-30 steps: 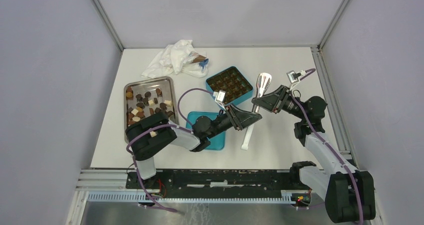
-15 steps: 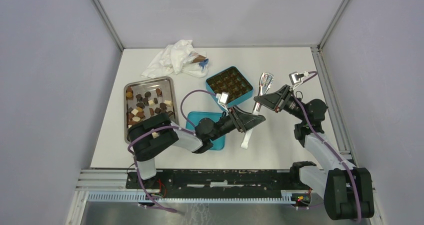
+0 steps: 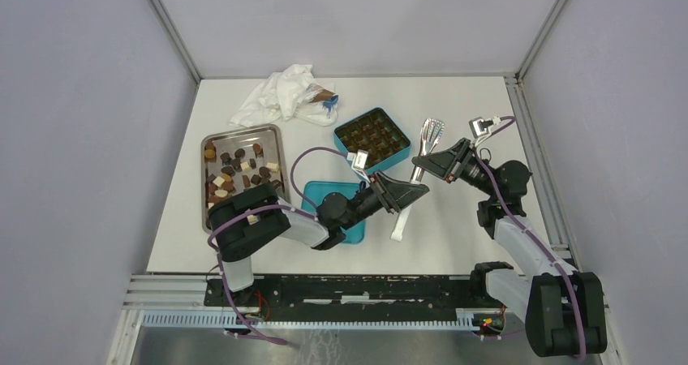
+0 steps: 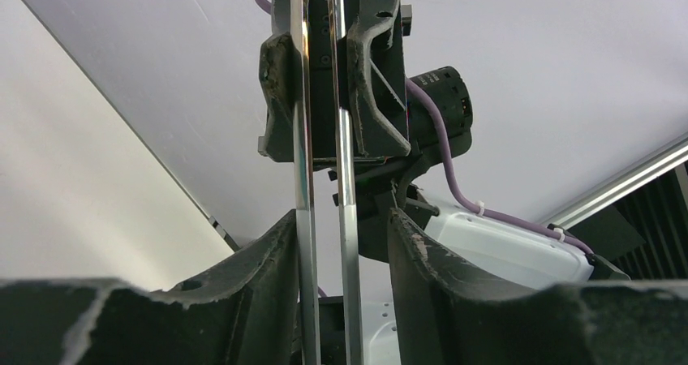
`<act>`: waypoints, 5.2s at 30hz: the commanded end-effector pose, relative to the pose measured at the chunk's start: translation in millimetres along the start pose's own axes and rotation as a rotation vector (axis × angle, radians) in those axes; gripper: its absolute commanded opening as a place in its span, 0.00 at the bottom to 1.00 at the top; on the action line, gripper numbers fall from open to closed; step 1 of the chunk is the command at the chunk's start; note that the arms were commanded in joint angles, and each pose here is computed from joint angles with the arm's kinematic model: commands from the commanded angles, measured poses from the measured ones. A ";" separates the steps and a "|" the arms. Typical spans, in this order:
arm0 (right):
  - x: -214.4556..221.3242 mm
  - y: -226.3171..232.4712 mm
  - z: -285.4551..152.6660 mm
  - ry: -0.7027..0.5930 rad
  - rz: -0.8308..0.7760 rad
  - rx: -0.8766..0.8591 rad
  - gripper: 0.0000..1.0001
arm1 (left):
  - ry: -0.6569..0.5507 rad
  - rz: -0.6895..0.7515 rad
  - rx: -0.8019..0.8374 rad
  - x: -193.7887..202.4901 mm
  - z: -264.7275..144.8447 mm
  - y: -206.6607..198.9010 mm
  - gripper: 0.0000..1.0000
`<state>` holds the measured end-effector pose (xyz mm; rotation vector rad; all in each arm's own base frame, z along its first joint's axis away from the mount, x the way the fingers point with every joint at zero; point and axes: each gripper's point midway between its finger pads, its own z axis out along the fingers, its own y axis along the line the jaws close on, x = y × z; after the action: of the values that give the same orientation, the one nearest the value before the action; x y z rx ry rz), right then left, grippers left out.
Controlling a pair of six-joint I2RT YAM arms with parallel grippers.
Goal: Pack the chocolate
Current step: Adjust the clamp, then pick up the fake chocolate from the plate.
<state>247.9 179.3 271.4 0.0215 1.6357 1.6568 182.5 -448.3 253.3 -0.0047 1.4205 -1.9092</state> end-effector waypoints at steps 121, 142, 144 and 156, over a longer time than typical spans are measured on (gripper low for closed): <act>-35.0 -30.6 -43.5 0.003 -0.683 0.131 0.94 | 0.024 0.081 -0.249 -67.3 -64.6 19.5 0.54; -30.5 -63.2 -54.8 0.066 -0.710 0.220 0.93 | 0.157 0.256 -0.753 -146.5 -142.1 34.9 0.52; -30.6 -63.8 -55.2 0.069 -0.712 0.223 0.93 | 0.153 0.275 -0.813 -160.3 -156.6 36.5 0.51; -31.0 -66.1 -56.0 0.082 -0.724 0.237 0.93 | 0.193 0.397 -1.236 -230.6 -247.8 51.0 0.51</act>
<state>266.8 109.3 203.2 -0.4215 1.6758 0.9749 276.5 -157.1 213.4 -0.2061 2.2194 -0.7275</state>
